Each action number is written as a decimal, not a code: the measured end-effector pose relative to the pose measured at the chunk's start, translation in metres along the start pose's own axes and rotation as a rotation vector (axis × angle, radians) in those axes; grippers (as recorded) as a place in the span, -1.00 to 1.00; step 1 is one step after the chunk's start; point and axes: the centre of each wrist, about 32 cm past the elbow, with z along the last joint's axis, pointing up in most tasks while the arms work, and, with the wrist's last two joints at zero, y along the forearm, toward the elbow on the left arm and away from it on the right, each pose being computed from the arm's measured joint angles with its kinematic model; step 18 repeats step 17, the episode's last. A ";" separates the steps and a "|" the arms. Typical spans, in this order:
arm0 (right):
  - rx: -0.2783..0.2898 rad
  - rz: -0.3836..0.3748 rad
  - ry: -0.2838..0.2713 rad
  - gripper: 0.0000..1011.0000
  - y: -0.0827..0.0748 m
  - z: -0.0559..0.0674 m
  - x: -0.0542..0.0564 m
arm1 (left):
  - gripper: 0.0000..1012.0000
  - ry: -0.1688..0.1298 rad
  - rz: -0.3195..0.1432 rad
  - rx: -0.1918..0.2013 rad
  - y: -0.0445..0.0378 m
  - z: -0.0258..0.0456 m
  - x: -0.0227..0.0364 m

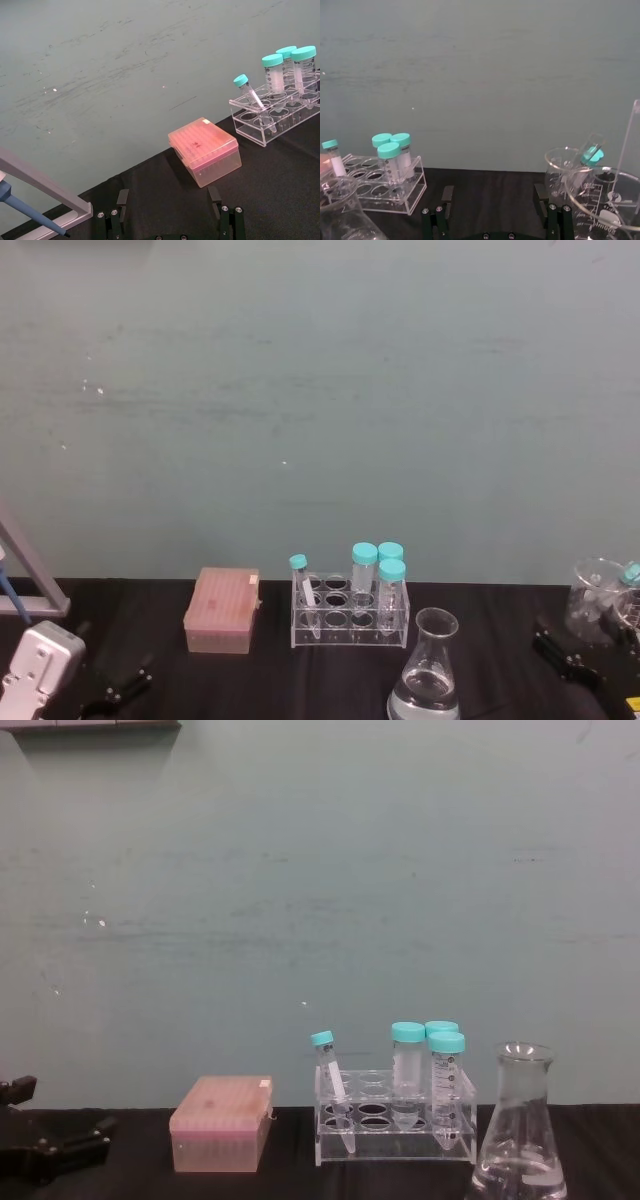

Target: Pick up the beaker with the right gripper, shake it three times, and then put it down.

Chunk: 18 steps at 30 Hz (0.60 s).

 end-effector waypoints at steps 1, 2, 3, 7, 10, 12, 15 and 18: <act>-0.002 0.003 0.002 0.98 0.000 0.000 0.000 | 0.98 0.000 0.000 0.000 0.0000 0.0000 0.0000; -0.006 0.011 0.007 0.98 0.000 -0.001 0.001 | 0.98 0.000 0.000 0.000 0.0000 0.0000 0.0000; -0.006 0.012 0.008 0.98 0.000 -0.001 0.001 | 0.98 0.000 0.000 0.000 0.0000 0.0000 0.0000; -0.006 0.012 0.008 0.98 0.000 -0.001 0.000 | 0.98 0.000 0.000 0.000 0.0000 0.0000 0.0000; -0.006 0.013 0.007 0.98 0.000 0.000 0.000 | 0.98 0.000 0.000 0.000 0.0000 0.0000 0.0000; -0.005 0.014 0.007 0.98 0.000 0.000 0.000 | 0.98 0.000 0.000 0.000 0.0000 0.0000 0.0000; -0.005 0.014 0.006 0.98 0.000 0.000 0.000 | 0.98 0.000 0.000 0.000 0.0000 0.0000 0.0000; -0.004 0.015 0.006 0.98 0.000 0.000 0.000 | 0.98 0.000 0.000 0.000 0.0000 0.0000 0.0000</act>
